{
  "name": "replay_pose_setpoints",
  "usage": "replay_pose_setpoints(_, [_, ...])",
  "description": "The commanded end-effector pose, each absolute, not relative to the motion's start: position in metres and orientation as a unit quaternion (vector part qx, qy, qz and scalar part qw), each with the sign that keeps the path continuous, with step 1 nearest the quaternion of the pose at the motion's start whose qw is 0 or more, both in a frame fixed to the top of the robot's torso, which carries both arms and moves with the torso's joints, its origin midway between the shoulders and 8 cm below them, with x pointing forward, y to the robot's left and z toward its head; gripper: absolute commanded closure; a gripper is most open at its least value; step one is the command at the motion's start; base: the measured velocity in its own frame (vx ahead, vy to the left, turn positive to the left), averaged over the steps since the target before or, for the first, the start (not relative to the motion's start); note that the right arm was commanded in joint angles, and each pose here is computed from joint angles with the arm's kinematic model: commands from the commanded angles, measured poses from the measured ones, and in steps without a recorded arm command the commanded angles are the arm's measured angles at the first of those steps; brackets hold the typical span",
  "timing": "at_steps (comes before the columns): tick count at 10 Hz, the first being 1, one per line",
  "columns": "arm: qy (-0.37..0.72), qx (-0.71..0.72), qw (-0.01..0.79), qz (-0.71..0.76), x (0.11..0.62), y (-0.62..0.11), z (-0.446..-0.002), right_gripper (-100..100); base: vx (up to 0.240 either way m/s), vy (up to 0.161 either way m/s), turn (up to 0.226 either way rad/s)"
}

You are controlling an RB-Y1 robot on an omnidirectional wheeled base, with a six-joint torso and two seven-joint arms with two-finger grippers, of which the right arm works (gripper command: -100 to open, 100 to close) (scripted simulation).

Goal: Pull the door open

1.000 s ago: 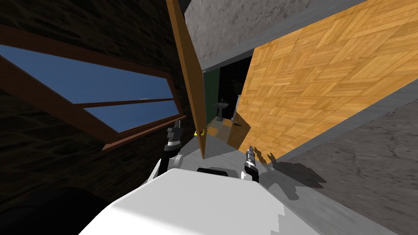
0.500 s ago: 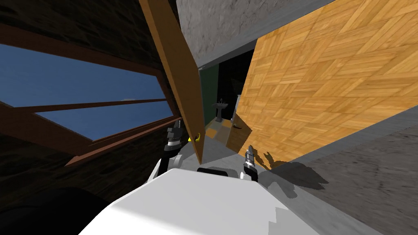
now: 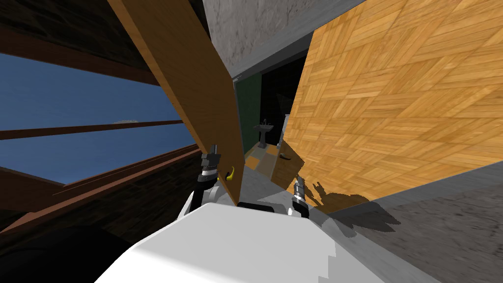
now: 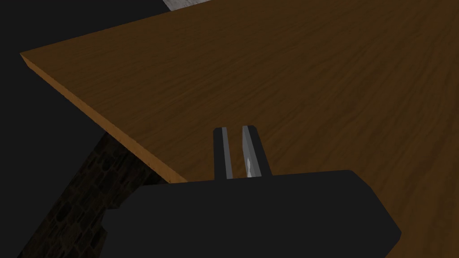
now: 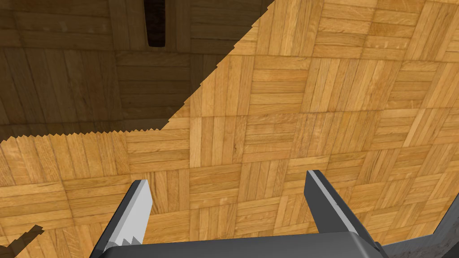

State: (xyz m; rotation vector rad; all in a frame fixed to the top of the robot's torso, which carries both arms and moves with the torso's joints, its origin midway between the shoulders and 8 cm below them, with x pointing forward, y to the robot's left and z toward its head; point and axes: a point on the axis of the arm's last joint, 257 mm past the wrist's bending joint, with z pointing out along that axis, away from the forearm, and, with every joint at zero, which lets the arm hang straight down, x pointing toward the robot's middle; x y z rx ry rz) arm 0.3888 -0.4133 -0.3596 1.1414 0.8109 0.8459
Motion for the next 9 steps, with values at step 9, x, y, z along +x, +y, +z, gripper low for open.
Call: replay_pose_setpoints(9, [0.36, 0.52, 0.668, 0.392, 0.386, -0.394, -0.369, -100, 0.215, -0.084, -0.016])
